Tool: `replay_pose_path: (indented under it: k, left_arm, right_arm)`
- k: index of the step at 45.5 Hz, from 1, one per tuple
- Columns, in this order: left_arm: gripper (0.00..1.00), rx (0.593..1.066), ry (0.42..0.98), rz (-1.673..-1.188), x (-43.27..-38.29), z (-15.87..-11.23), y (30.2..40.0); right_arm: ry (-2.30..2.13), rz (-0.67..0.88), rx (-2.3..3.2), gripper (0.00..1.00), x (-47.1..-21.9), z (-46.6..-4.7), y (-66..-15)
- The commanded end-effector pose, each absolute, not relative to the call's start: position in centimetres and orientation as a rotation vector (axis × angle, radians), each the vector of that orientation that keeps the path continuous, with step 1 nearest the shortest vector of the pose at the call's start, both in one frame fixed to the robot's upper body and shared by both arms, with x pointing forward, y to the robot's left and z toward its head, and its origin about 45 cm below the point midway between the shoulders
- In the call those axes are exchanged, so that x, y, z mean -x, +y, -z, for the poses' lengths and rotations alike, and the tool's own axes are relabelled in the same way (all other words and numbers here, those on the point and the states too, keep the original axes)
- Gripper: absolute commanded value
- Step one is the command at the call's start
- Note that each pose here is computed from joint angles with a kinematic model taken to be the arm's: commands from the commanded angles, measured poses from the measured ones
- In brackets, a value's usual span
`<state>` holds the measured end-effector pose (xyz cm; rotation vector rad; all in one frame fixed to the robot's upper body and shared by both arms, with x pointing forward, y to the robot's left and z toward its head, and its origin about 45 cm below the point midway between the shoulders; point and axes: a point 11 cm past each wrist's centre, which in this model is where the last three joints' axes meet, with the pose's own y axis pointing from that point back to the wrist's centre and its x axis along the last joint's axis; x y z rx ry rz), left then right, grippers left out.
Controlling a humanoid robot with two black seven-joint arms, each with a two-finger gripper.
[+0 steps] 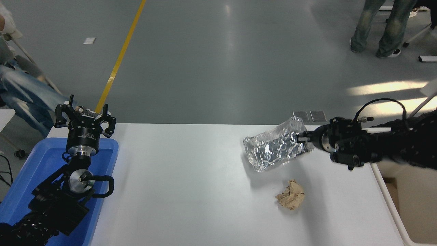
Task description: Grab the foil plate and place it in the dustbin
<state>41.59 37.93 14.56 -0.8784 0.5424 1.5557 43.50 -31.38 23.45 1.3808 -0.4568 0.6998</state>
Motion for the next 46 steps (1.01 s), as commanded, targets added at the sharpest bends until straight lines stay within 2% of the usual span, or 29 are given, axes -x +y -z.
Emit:
replay_pose_path:
  k: [1,13,28,36,46]
  left_arm:
    - [0.99,0.876,0.542,-1.558,-41.53,-14.52,38.03]
    - [0.99,0.876,0.542,-1.558,-41.53,-14.52,38.03]
    - [0.99,0.879,0.54,-1.558,-41.58,-14.61,38.05]
    - [0.99,0.878,0.542,-1.557,-41.53,-14.53,38.03]
    - [0.99,0.881,0.542,-1.557,-41.58,-14.57,37.97]
  right_arm:
    - [-0.465,-0.687,-1.346,0.0,-41.4,-34.5,-32.2]
    - [-0.484,-0.648,-1.355,0.0,-41.3,-42.5,-30.6]
    - [-0.456,-0.605,-1.341,0.0,-40.7,-44.6,-30.7]
    - [-0.497,-0.524,-1.232,0.0,-40.0,-44.8,-35.7]
    - [-0.68,-0.379,-1.144,0.0,-39.1,-44.5,-46.6]
